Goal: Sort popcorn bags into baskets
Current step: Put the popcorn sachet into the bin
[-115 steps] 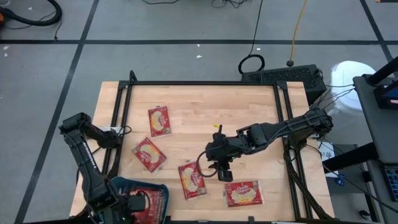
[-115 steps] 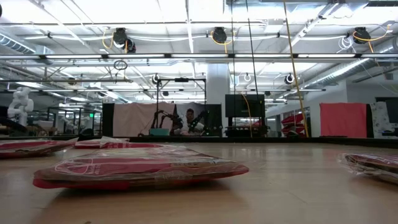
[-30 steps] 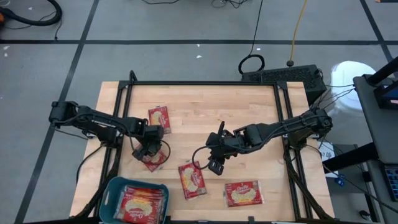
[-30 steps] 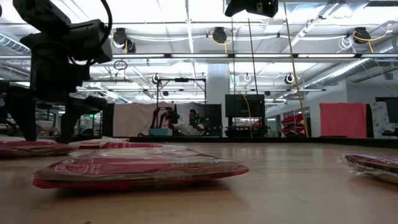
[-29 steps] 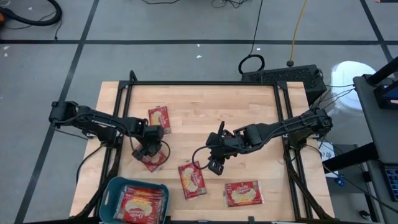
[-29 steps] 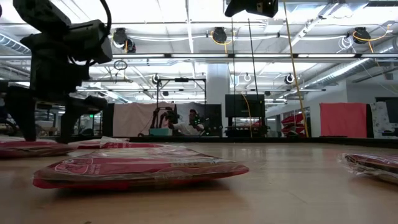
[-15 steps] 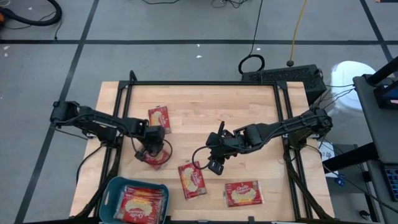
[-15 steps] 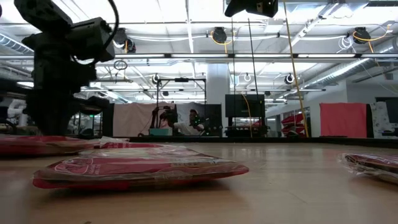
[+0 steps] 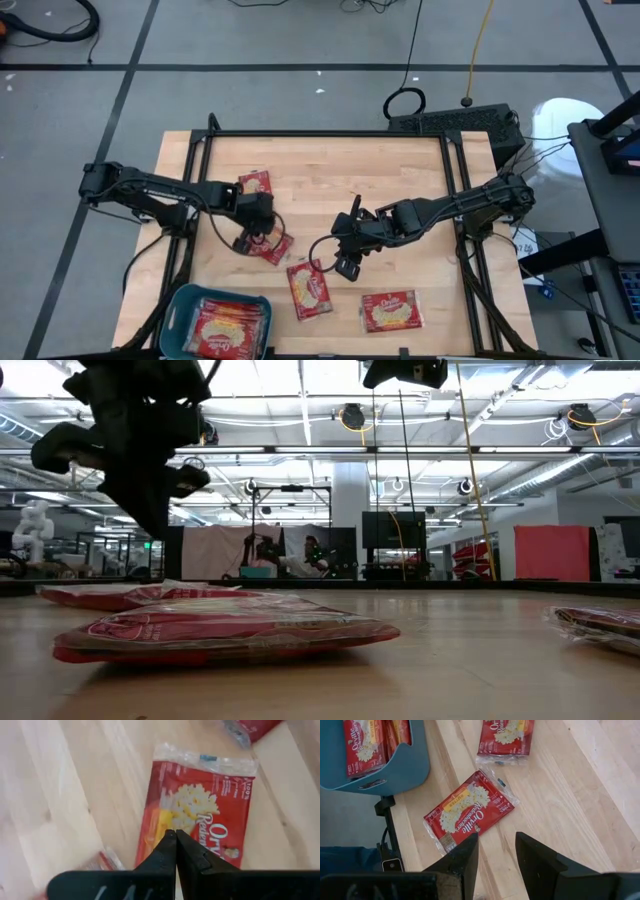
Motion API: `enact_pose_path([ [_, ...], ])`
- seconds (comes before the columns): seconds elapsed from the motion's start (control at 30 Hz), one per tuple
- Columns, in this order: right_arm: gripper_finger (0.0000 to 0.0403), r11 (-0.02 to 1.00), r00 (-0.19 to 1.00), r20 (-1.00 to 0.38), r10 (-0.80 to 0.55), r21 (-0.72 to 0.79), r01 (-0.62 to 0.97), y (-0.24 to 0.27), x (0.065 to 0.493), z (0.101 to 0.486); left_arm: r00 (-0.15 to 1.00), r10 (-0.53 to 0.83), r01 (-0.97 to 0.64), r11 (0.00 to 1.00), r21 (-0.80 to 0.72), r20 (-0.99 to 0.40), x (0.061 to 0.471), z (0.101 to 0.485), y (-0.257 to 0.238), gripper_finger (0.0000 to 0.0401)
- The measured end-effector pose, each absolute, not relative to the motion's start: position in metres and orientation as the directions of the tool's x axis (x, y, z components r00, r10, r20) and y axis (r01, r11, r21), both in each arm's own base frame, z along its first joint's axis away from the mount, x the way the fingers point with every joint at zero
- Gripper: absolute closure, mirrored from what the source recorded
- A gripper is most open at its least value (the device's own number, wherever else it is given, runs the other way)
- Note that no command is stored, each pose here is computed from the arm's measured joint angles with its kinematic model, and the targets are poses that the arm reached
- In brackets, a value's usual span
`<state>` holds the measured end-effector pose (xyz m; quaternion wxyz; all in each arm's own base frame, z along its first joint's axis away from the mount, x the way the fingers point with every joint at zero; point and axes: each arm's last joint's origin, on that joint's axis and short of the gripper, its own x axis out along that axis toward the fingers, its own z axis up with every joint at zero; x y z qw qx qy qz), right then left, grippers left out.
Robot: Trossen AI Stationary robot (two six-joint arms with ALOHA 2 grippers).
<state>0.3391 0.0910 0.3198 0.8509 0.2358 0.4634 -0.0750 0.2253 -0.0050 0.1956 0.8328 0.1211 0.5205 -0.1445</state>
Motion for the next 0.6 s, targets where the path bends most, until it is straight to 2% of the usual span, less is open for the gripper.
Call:
enact_pose_path([
  [0.1, 0.0280, 0.878, 0.560, -0.824, 0.088, 0.330, 0.348, 0.091, 0.339, 0.320, 0.329, -0.057, 0.177, 0.984, 0.002, -0.943, 0.216, 0.190, -0.001, 0.0385],
  [0.2, 0.0280, 0.880, 0.569, -0.821, 0.050, 0.305, 0.364, 0.090, 0.339, 0.320, 0.237, -0.045, -0.100, 0.992, -0.071, -0.971, 0.206, 0.184, 0.004, 0.0358],
  [0.3, 0.0280, 0.885, 0.574, -0.818, 0.024, 0.285, 0.369, 0.089, 0.340, 0.320, 0.170, -0.044, -0.354, 0.929, -0.102, -0.984, 0.199, 0.181, 0.005, 0.0321],
  [0.47, 0.0280, 0.904, 0.580, -0.814, 0.018, 0.261, 0.339, 0.088, 0.340, 0.320, 0.185, -0.005, -0.538, 0.836, -0.105, -0.983, 0.202, 0.180, 0.007, 0.0240],
  [0.6, 0.0280, 0.911, 0.577, -0.816, 0.021, 0.253, 0.325, 0.088, 0.340, 0.320, 0.113, 0.017, -0.689, 0.722, -0.066, -0.993, 0.201, 0.170, 0.016, 0.0181],
])
